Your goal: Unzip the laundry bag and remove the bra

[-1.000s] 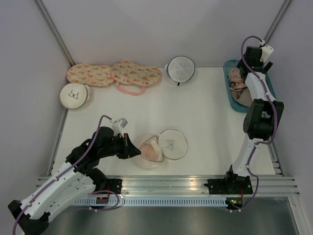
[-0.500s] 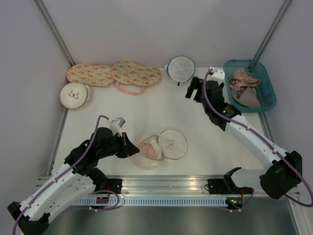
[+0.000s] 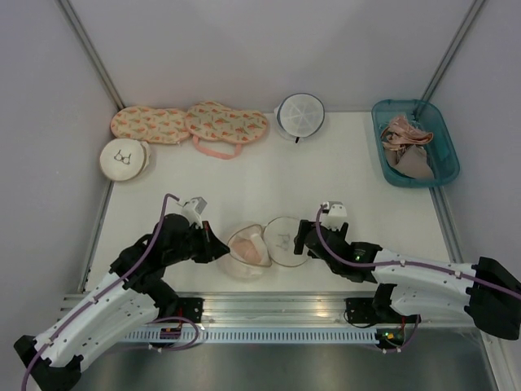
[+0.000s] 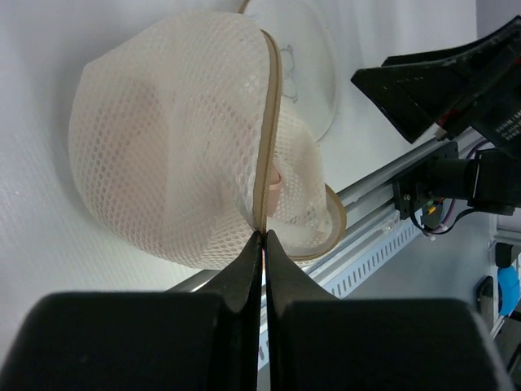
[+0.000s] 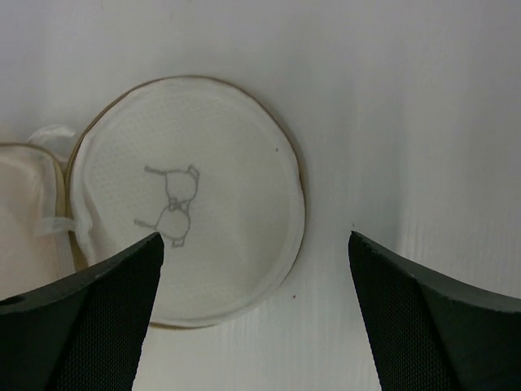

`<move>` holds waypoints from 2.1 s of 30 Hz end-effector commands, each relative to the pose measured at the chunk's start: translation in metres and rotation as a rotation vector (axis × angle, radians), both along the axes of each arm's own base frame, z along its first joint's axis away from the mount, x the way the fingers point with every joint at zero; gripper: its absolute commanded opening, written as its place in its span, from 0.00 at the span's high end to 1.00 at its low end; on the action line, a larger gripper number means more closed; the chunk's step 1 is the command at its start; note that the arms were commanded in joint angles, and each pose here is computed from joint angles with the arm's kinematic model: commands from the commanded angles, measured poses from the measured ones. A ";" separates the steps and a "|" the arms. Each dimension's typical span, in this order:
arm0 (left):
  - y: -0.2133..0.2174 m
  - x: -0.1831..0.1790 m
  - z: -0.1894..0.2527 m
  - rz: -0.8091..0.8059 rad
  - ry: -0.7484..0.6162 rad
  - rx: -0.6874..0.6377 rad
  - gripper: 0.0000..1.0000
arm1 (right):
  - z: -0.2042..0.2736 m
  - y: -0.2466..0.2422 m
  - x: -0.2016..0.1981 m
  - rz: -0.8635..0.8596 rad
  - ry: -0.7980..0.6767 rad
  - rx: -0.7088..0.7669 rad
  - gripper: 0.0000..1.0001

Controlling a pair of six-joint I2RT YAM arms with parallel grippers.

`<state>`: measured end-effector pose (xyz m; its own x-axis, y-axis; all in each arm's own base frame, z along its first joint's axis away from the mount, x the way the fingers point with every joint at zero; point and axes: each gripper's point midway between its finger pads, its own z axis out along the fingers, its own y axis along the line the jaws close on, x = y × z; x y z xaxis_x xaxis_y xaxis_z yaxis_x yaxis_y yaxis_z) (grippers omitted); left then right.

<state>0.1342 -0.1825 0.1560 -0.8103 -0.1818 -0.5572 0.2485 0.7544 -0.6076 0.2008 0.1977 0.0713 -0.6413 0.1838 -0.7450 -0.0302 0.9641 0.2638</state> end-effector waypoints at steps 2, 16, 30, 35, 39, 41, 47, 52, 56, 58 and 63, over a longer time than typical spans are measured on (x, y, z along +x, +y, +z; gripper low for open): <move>-0.003 0.002 -0.013 0.018 0.036 0.001 0.98 | 0.029 0.026 -0.008 0.004 -0.061 0.221 0.03; -0.008 -0.005 -0.017 -0.007 0.062 -0.038 0.98 | 0.078 0.158 -0.020 0.344 -0.120 0.302 0.14; -0.007 -0.008 -0.013 -0.003 0.047 -0.061 0.98 | 0.059 0.209 -0.056 0.456 -0.035 0.298 0.68; -0.006 -0.007 -0.011 0.001 0.042 -0.062 0.98 | 0.029 0.212 -0.075 0.475 0.033 0.207 0.68; -0.006 -0.006 -0.011 0.005 0.039 -0.063 0.98 | 0.006 0.212 -0.097 0.519 0.081 0.078 0.40; -0.006 -0.006 -0.010 0.007 0.039 -0.063 0.98 | 0.002 0.217 -0.098 0.524 0.081 0.018 0.16; -0.007 -0.006 -0.007 0.004 0.034 -0.069 0.98 | -0.030 0.209 -0.099 0.519 0.115 -0.172 0.09; -0.006 -0.007 -0.007 0.003 0.033 -0.076 0.98 | -0.045 0.205 -0.098 0.498 0.122 -0.212 0.23; -0.006 -0.008 -0.007 0.003 0.035 -0.078 0.98 | -0.047 0.203 -0.093 0.485 0.108 -0.225 0.46; -0.006 -0.008 -0.006 0.002 0.033 -0.081 0.98 | -0.043 0.205 -0.092 0.481 0.095 -0.214 0.81; -0.006 -0.009 -0.006 -0.002 0.035 -0.082 0.98 | -0.015 0.209 -0.090 0.486 0.044 -0.169 0.99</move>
<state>0.1233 -0.1788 0.1313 -0.8405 -0.1969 -0.5048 0.2014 0.7514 -0.6284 0.1093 0.4030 0.0322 -0.6817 -0.2859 -0.6735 -0.4703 0.8763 0.1041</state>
